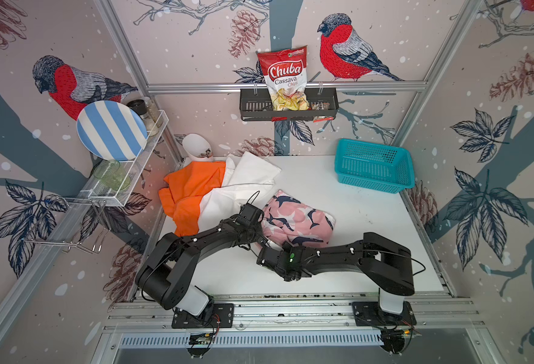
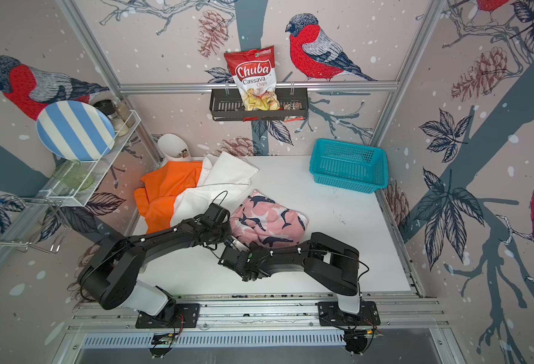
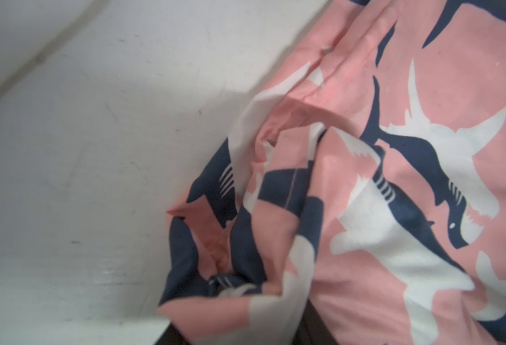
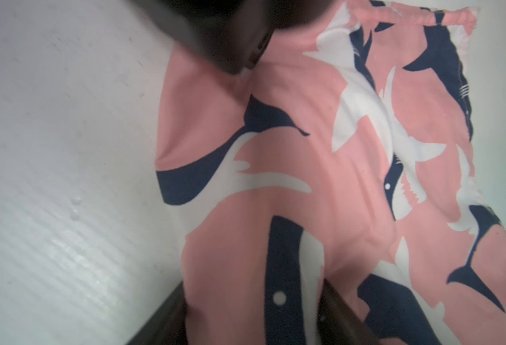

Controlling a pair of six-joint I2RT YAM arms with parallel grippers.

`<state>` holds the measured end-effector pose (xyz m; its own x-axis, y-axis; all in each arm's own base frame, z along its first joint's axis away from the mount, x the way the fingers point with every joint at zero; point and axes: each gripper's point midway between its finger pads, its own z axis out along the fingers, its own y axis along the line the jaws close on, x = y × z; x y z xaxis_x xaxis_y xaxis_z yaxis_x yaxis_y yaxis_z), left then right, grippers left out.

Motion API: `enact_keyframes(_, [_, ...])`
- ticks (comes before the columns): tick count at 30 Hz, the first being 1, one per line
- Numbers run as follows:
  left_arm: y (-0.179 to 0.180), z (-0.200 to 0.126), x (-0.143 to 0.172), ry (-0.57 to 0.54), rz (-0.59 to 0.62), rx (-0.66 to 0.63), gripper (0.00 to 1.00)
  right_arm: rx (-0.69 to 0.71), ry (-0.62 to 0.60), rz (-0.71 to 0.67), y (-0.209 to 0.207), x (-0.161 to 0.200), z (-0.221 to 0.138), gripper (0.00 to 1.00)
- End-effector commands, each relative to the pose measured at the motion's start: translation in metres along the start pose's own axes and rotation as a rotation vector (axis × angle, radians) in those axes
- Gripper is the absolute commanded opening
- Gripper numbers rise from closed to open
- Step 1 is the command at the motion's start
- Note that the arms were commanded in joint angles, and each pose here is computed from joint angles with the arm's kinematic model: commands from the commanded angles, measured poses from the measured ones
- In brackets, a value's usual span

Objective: Roll up the shorts
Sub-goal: Roll the shorts at the center of the board.

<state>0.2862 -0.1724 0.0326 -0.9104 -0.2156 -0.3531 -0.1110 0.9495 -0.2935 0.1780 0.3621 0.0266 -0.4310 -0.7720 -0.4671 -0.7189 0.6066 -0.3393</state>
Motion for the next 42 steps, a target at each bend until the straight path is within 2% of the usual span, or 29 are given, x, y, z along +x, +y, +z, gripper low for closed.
enact_keyframes(1, [-0.008,-0.01,-0.003,0.003,0.02,0.052,0.49,-0.126,0.145,0.0,0.011,0.034,-0.003,0.28])
enact_keyframes(4, [-0.008,-0.021,-0.012,-0.034,0.011,0.052,0.6,-0.28,0.105,0.078,0.025,0.019,-0.017,0.11])
enact_keyframes(7, [-0.006,-0.033,-0.02,-0.068,-0.002,0.056,0.68,-0.45,0.061,0.199,0.032,0.003,-0.03,0.04])
enact_keyframes(14, [-0.004,-0.062,-0.032,-0.115,-0.001,0.061,0.74,-0.867,-0.043,0.57,0.007,-0.02,-0.052,0.02])
enact_keyframes(19, [-0.02,-0.075,-0.036,-0.109,0.002,0.131,0.78,-1.142,-0.121,0.688,-0.005,-0.032,-0.077,0.03])
enact_keyframes(24, [-0.032,-0.07,-0.03,-0.076,-0.007,0.183,0.79,-1.352,-0.181,0.828,-0.026,-0.029,-0.095,0.03])
enact_keyframes(26, [-0.033,-0.064,-0.027,-0.062,-0.005,0.178,0.8,-1.366,-0.156,0.898,-0.033,-0.019,-0.086,0.03])
enact_keyframes(32, [-0.046,-0.038,-0.019,-0.015,0.026,0.168,0.8,-1.28,-0.041,1.093,-0.042,0.021,-0.04,0.03])
enact_keyframes(34, [-0.046,-0.023,-0.017,0.007,0.037,0.14,0.76,-1.23,-0.004,1.138,-0.043,0.035,-0.027,0.05])
enact_keyframes(36, [-0.041,-0.009,-0.014,0.028,0.042,0.095,0.71,-1.167,0.033,1.156,-0.042,0.048,-0.014,0.13])
enact_keyframes(42, [-0.022,0.014,-0.005,0.057,0.056,0.008,0.66,-0.917,0.079,1.088,-0.055,0.065,0.001,0.47])
